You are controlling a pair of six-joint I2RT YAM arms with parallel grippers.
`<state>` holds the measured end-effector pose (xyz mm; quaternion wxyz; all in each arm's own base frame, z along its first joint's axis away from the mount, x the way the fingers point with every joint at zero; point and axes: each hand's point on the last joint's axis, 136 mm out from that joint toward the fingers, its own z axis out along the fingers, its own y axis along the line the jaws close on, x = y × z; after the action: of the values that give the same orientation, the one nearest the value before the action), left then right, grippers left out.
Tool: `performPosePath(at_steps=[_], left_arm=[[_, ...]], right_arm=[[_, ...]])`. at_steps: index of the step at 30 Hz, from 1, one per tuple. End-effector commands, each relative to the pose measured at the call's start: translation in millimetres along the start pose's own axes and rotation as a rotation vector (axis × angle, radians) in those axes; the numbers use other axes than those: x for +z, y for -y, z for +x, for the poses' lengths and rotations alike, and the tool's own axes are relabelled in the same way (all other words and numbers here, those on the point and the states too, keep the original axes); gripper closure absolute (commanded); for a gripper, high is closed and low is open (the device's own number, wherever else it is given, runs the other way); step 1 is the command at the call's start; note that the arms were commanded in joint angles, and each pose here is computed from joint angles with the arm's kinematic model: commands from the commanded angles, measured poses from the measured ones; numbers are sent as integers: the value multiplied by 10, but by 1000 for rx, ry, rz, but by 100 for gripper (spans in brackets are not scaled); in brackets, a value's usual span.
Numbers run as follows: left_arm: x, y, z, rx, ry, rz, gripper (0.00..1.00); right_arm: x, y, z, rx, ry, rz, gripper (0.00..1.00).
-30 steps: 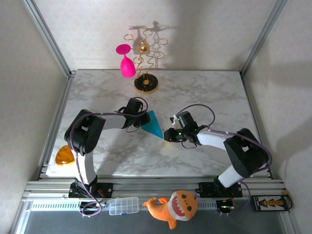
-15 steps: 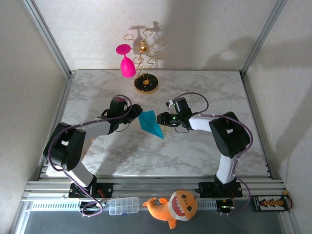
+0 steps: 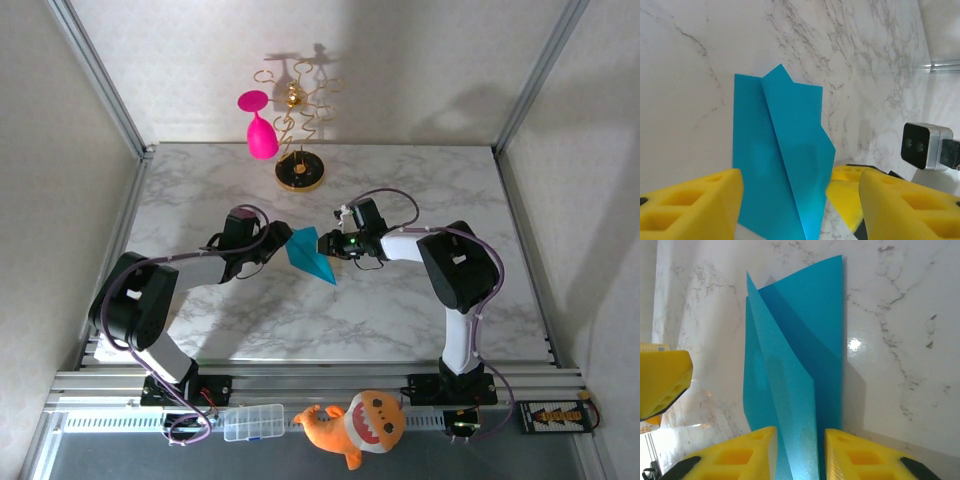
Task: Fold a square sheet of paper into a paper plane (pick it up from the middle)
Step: Pick up the paper from the center of the table.
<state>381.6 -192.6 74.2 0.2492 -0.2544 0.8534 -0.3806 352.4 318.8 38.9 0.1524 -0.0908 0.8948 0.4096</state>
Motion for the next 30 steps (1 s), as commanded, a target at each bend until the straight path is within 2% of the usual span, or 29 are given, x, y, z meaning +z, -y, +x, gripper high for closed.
performPosePath(at_steps=[1, 5, 9, 14, 18, 23, 30], left_arm=[[-38, 64, -25, -3, 9, 36, 36], [-85, 123, -37, 4, 12, 66, 33], [-192, 207, -89, 10, 26, 115, 26], [-342, 424, -53, 37, 22, 232, 14], [-463, 694, 56, 67, -2, 381, 6], [-493, 966, 221, 126, -50, 480, 6], [-449, 1181, 349, 179, -102, 557, 20]], right_arm=[[20, -64, -13, -17, -23, -51, 73], [18, -116, -32, -20, -16, -79, 84], [-63, -224, -138, -32, 37, -111, 96], [-345, -458, -331, -38, 156, -186, 100], [-613, -670, -457, -3, 229, -287, 100], [-819, -895, -483, 36, 242, -394, 100], [-930, -1095, -409, 87, 196, -513, 99]])
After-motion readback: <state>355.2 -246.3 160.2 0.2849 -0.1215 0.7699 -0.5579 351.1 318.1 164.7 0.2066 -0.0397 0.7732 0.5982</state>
